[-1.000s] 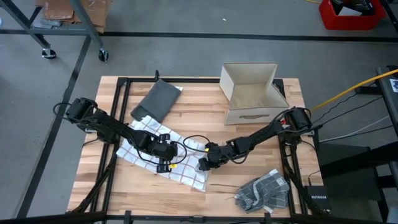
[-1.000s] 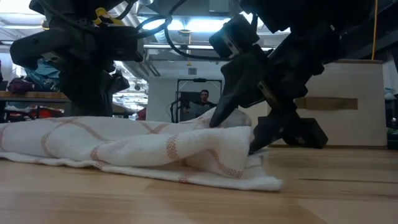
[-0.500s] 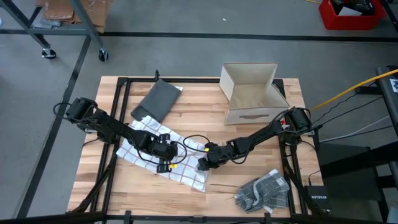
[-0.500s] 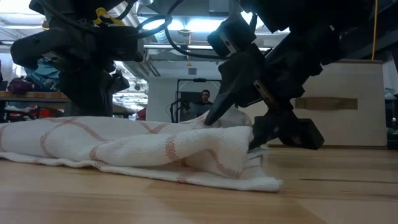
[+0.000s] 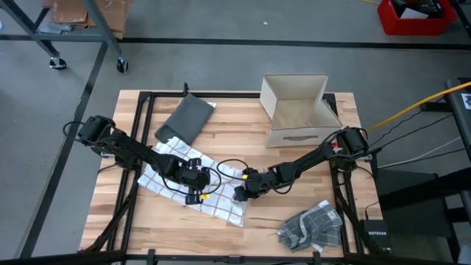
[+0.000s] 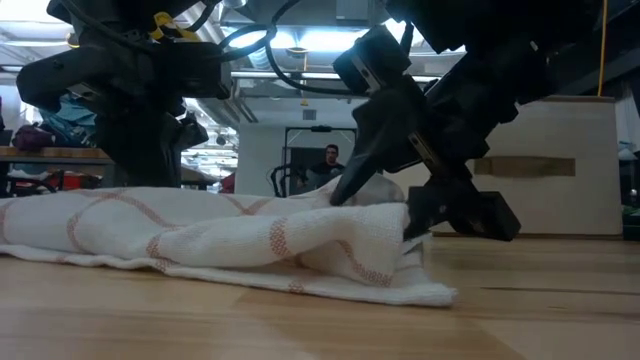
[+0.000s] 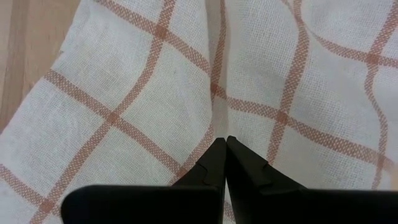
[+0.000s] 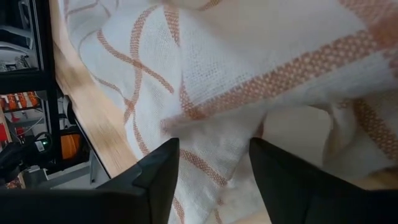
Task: Fold towel
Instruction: Fold the white kitchen towel
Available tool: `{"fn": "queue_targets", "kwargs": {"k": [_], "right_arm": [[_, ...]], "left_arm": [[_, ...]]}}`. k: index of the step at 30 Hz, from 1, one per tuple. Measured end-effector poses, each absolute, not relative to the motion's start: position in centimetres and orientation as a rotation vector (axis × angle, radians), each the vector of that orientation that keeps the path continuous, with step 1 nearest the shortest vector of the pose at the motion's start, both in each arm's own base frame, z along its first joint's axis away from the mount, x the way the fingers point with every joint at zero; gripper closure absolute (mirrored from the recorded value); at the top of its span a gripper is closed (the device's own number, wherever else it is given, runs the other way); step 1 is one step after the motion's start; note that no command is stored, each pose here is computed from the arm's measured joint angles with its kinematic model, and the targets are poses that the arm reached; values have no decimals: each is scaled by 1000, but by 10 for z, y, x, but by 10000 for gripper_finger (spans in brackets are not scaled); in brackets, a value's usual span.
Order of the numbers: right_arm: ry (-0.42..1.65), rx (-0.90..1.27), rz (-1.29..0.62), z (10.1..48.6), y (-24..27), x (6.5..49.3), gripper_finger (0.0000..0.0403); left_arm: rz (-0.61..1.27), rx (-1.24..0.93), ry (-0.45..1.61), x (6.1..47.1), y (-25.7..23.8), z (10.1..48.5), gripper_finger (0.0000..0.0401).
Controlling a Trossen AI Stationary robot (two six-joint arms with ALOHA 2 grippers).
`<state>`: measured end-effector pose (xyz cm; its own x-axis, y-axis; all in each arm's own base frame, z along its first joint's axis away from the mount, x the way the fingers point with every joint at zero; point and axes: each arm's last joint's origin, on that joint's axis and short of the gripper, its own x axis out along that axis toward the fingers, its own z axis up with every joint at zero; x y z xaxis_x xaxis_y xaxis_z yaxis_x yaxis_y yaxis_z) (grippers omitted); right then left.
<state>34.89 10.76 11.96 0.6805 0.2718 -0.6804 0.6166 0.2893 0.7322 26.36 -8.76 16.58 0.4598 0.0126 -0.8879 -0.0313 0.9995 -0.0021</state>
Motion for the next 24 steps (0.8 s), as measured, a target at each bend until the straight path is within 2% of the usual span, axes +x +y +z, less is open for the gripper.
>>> {"fn": "queue_targets", "kwargs": {"k": [11,18,24], "right_arm": [[839,1285,-275,120,107,349,302],[855,1288,-260,120,108,349,389],[916,1322,-211,120,110,348,390]], "left_arm": [[27,-19,1092,264,-88,166,400],[27,-19,1092,264,-88,166,400],[27,-19,1093,264,-88,166,400]]}}
